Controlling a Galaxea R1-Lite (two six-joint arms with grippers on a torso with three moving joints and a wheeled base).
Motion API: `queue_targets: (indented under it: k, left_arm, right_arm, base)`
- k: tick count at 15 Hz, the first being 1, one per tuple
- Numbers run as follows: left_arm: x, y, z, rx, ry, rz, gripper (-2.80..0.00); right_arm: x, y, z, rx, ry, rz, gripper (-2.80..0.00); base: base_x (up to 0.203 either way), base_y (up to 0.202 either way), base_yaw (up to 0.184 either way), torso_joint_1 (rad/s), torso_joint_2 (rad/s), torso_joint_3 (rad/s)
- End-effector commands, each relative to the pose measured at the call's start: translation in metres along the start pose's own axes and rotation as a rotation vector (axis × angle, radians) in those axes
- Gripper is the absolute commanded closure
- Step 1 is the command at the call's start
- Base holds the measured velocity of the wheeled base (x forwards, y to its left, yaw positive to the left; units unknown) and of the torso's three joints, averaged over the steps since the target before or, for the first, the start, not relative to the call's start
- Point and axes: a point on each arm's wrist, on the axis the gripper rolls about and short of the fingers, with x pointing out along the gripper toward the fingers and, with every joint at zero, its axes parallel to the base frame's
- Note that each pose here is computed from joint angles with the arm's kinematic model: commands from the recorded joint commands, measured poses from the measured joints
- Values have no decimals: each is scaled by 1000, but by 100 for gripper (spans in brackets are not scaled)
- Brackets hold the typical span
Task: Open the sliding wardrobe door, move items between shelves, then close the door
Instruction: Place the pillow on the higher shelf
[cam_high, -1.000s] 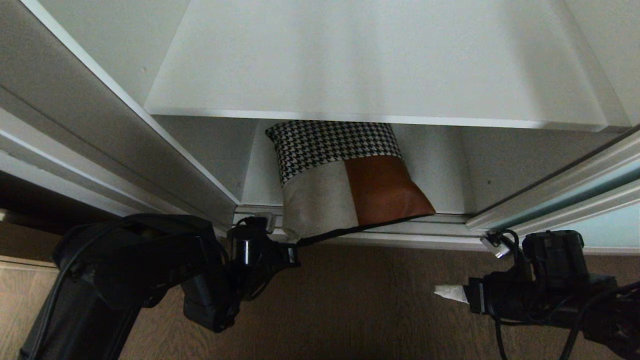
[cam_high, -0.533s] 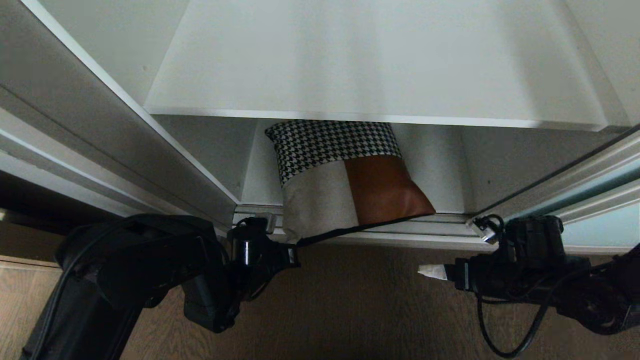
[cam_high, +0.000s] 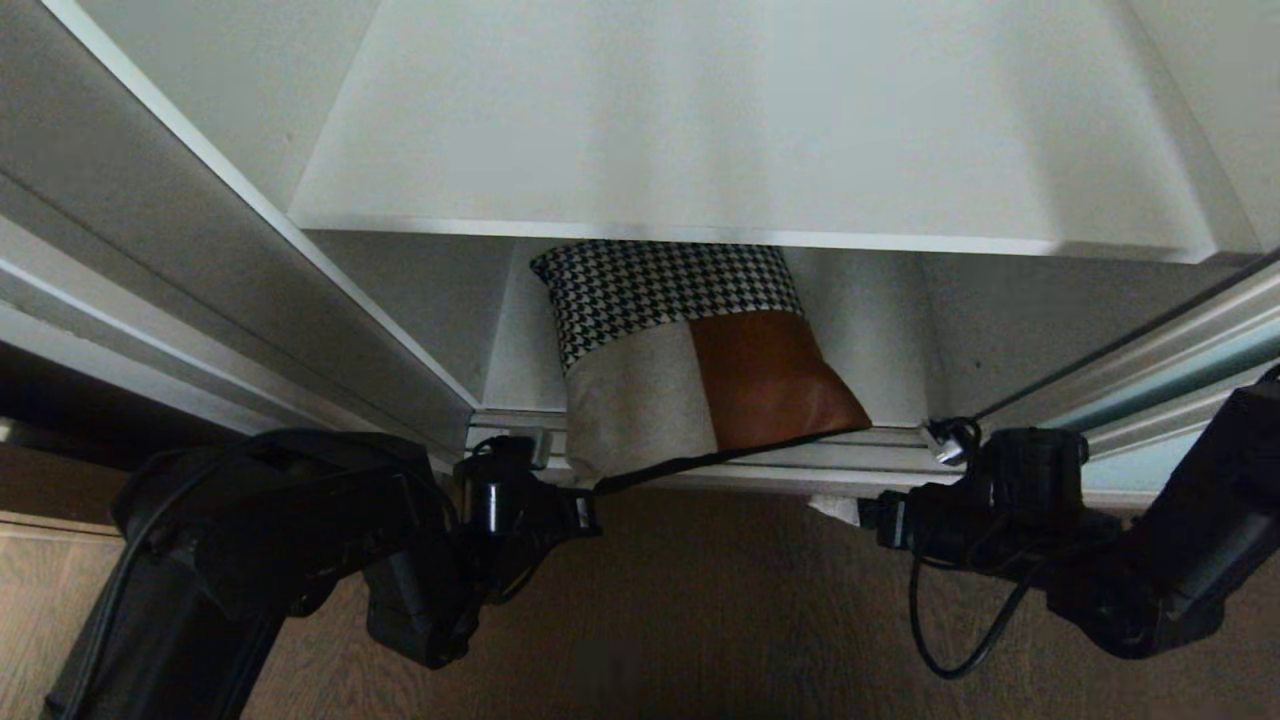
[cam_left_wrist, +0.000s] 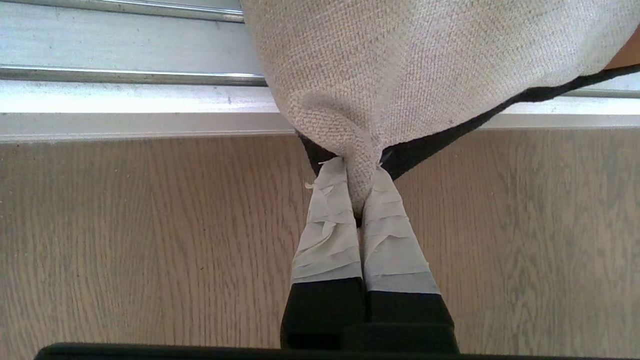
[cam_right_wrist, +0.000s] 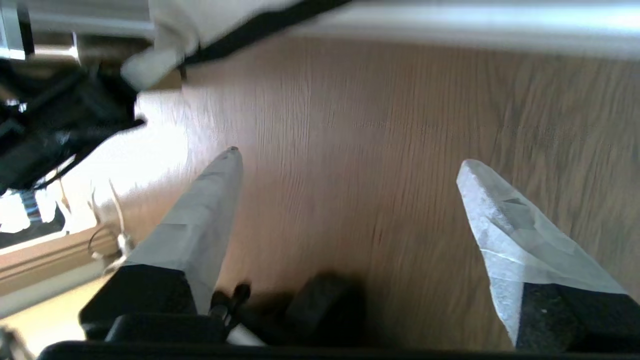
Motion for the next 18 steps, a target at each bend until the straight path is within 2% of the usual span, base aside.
queue_targets:
  k: [1,5,9,14,18]
  left_arm:
    - [-1,0,-1,-1,-1,0,0]
    - [-4,0,-2,-1,4,-2,0]
    - [-3,0,-3,-1,6,-3,0]
    - [-3,-1,-4,0,11,-5,0]
    - [-5,-1,-3,-2,10,-7,0]
  right_arm:
    - [16,-11,-4,-4,-11,8,-280]
    - [29,-13,10,-49,-93,31,-280]
    - [32,-25,28,-72,-171,4,-280]
    - [24,-36,25,-61,-164,-30,-280]
    - [39,-53,17,-54,-158,-45,-280]
  base:
    - [0,0,0,0,0,0]
    - [0,0,0,0,0,0]
    - [0,0,0,0,0,0]
    - [0,0,0,0,0,0]
    - [0,0,0,0,0,0]
